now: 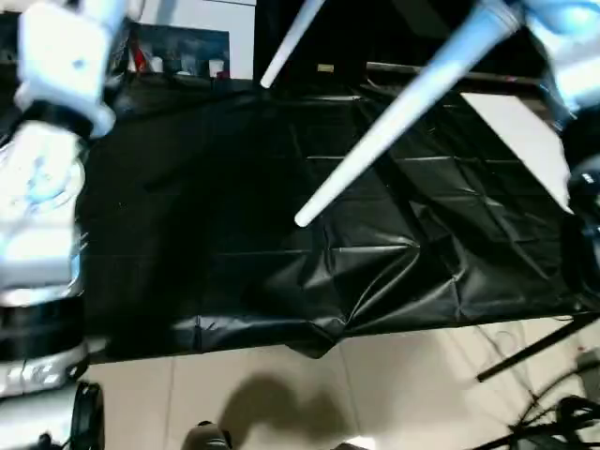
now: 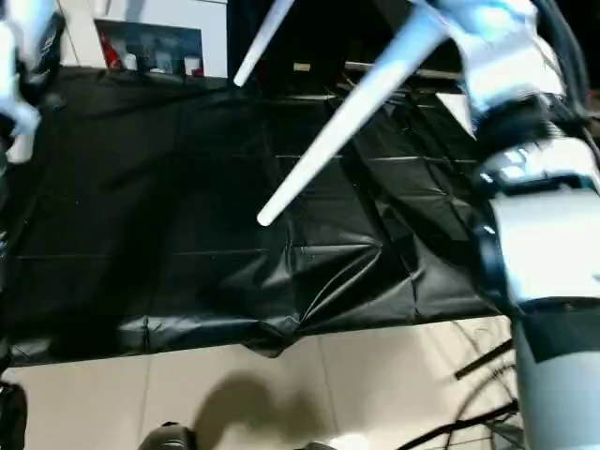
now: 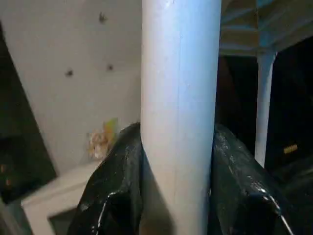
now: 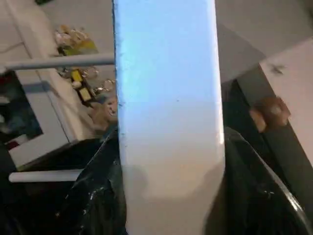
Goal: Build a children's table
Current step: Flip table
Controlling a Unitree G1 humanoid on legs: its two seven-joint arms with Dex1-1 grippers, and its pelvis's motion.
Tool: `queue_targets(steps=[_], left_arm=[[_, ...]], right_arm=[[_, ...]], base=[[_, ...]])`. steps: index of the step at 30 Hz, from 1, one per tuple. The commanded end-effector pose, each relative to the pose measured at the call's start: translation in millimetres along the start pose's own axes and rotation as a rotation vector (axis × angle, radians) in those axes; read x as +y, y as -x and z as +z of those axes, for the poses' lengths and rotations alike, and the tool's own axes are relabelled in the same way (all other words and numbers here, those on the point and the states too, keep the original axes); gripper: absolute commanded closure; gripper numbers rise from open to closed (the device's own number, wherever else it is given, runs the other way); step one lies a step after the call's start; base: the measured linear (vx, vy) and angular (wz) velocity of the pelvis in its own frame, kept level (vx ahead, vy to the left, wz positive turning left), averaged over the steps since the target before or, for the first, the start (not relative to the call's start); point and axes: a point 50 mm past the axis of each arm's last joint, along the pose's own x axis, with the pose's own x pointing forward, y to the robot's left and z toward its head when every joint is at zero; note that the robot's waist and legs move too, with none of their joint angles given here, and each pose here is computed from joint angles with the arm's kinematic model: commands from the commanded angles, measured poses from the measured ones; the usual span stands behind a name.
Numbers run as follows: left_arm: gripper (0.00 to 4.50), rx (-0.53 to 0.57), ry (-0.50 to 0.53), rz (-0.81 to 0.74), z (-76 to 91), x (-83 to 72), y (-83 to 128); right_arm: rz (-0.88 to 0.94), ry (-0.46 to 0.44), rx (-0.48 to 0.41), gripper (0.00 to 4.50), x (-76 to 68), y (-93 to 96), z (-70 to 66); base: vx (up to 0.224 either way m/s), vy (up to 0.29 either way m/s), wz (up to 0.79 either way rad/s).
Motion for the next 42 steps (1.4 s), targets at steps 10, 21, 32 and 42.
queue_targets(steps=[10, 21, 32, 42], left_arm=[[2.84, 0.438, 0.062, -0.114, -88.9, -25.1, 48], [2.84, 0.450, 0.041, -0.148, -98.5, -22.3, 61], [2.83, 0.473, -0.011, -0.101, -101.3, -11.2, 65], [2.10, 0.447, 0.083, 0.010, -93.7, -4.4, 76]], right_arm=[[0.027, -0.047, -0.189, 1.89, 9.6, -27.4, 46.2], [-0.001, -0.099, -0.286, 0.93, 8.6, -29.3, 58.3], [0.063, -0.310, -0.681, 0.54, 37.2, -5.8, 71.8], [0.124, -0.585, -0.584, 0.54, 116.8, 29.6, 27.2]], base=[[0.000, 0.000, 0.00], [0.000, 0.000, 0.00], [0.000, 0.000, 0.00], [0.000, 0.000, 0.00]])
